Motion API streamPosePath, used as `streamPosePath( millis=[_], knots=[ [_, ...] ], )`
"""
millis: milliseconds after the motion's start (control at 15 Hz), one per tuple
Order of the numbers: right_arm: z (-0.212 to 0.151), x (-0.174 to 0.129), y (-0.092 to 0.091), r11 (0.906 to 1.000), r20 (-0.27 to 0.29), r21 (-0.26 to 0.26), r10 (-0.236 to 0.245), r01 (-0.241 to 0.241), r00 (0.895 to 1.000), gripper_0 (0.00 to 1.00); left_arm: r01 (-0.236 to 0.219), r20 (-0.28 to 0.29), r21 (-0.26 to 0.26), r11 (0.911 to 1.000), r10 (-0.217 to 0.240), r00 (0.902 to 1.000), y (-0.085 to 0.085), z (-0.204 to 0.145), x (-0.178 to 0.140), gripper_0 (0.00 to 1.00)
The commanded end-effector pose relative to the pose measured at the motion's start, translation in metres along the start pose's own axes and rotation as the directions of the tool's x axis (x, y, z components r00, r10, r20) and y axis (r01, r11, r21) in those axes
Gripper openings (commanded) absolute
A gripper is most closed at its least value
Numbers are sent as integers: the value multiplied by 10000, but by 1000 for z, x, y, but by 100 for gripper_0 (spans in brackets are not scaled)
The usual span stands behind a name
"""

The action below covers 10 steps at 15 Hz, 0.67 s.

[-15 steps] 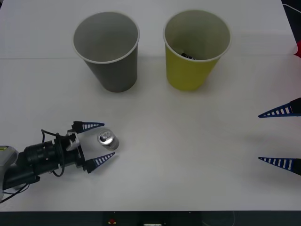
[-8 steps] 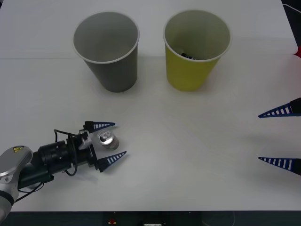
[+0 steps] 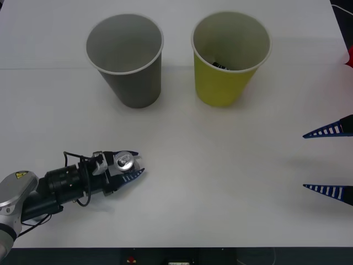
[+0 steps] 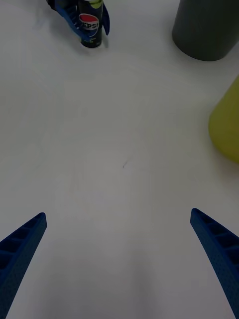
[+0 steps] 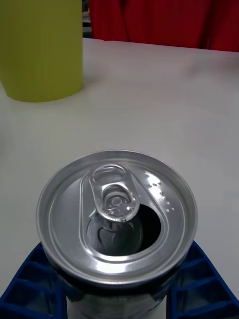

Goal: Put the can into the green bin and the plastic bottle into the gray bin

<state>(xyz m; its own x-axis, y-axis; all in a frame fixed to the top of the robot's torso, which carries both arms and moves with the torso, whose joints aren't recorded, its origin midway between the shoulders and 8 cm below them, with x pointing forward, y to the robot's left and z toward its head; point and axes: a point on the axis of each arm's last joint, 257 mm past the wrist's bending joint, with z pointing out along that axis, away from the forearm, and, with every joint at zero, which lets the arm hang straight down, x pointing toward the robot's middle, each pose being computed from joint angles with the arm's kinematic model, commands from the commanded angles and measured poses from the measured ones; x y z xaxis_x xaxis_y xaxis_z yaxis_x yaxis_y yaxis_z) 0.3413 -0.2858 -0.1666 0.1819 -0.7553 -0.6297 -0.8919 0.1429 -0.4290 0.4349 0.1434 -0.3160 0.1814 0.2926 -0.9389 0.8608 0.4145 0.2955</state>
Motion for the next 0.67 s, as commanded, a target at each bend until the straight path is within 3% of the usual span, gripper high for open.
streamPosePath(
  millis=[67,533,667],
  knots=[
    [0,0,0,10000,0,0,0,0,10000,100,0,19,37,10000,0,10000,-1,0,0,0],
    [0,0,0,10000,0,0,0,0,10000,100,298,238,241,9993,-304,9993,-3,0,-10,0],
    [0,0,0,10000,0,0,0,0,10000,100,640,129,622,9960,-650,9978,-6,-3,-18,0]
  ],
)
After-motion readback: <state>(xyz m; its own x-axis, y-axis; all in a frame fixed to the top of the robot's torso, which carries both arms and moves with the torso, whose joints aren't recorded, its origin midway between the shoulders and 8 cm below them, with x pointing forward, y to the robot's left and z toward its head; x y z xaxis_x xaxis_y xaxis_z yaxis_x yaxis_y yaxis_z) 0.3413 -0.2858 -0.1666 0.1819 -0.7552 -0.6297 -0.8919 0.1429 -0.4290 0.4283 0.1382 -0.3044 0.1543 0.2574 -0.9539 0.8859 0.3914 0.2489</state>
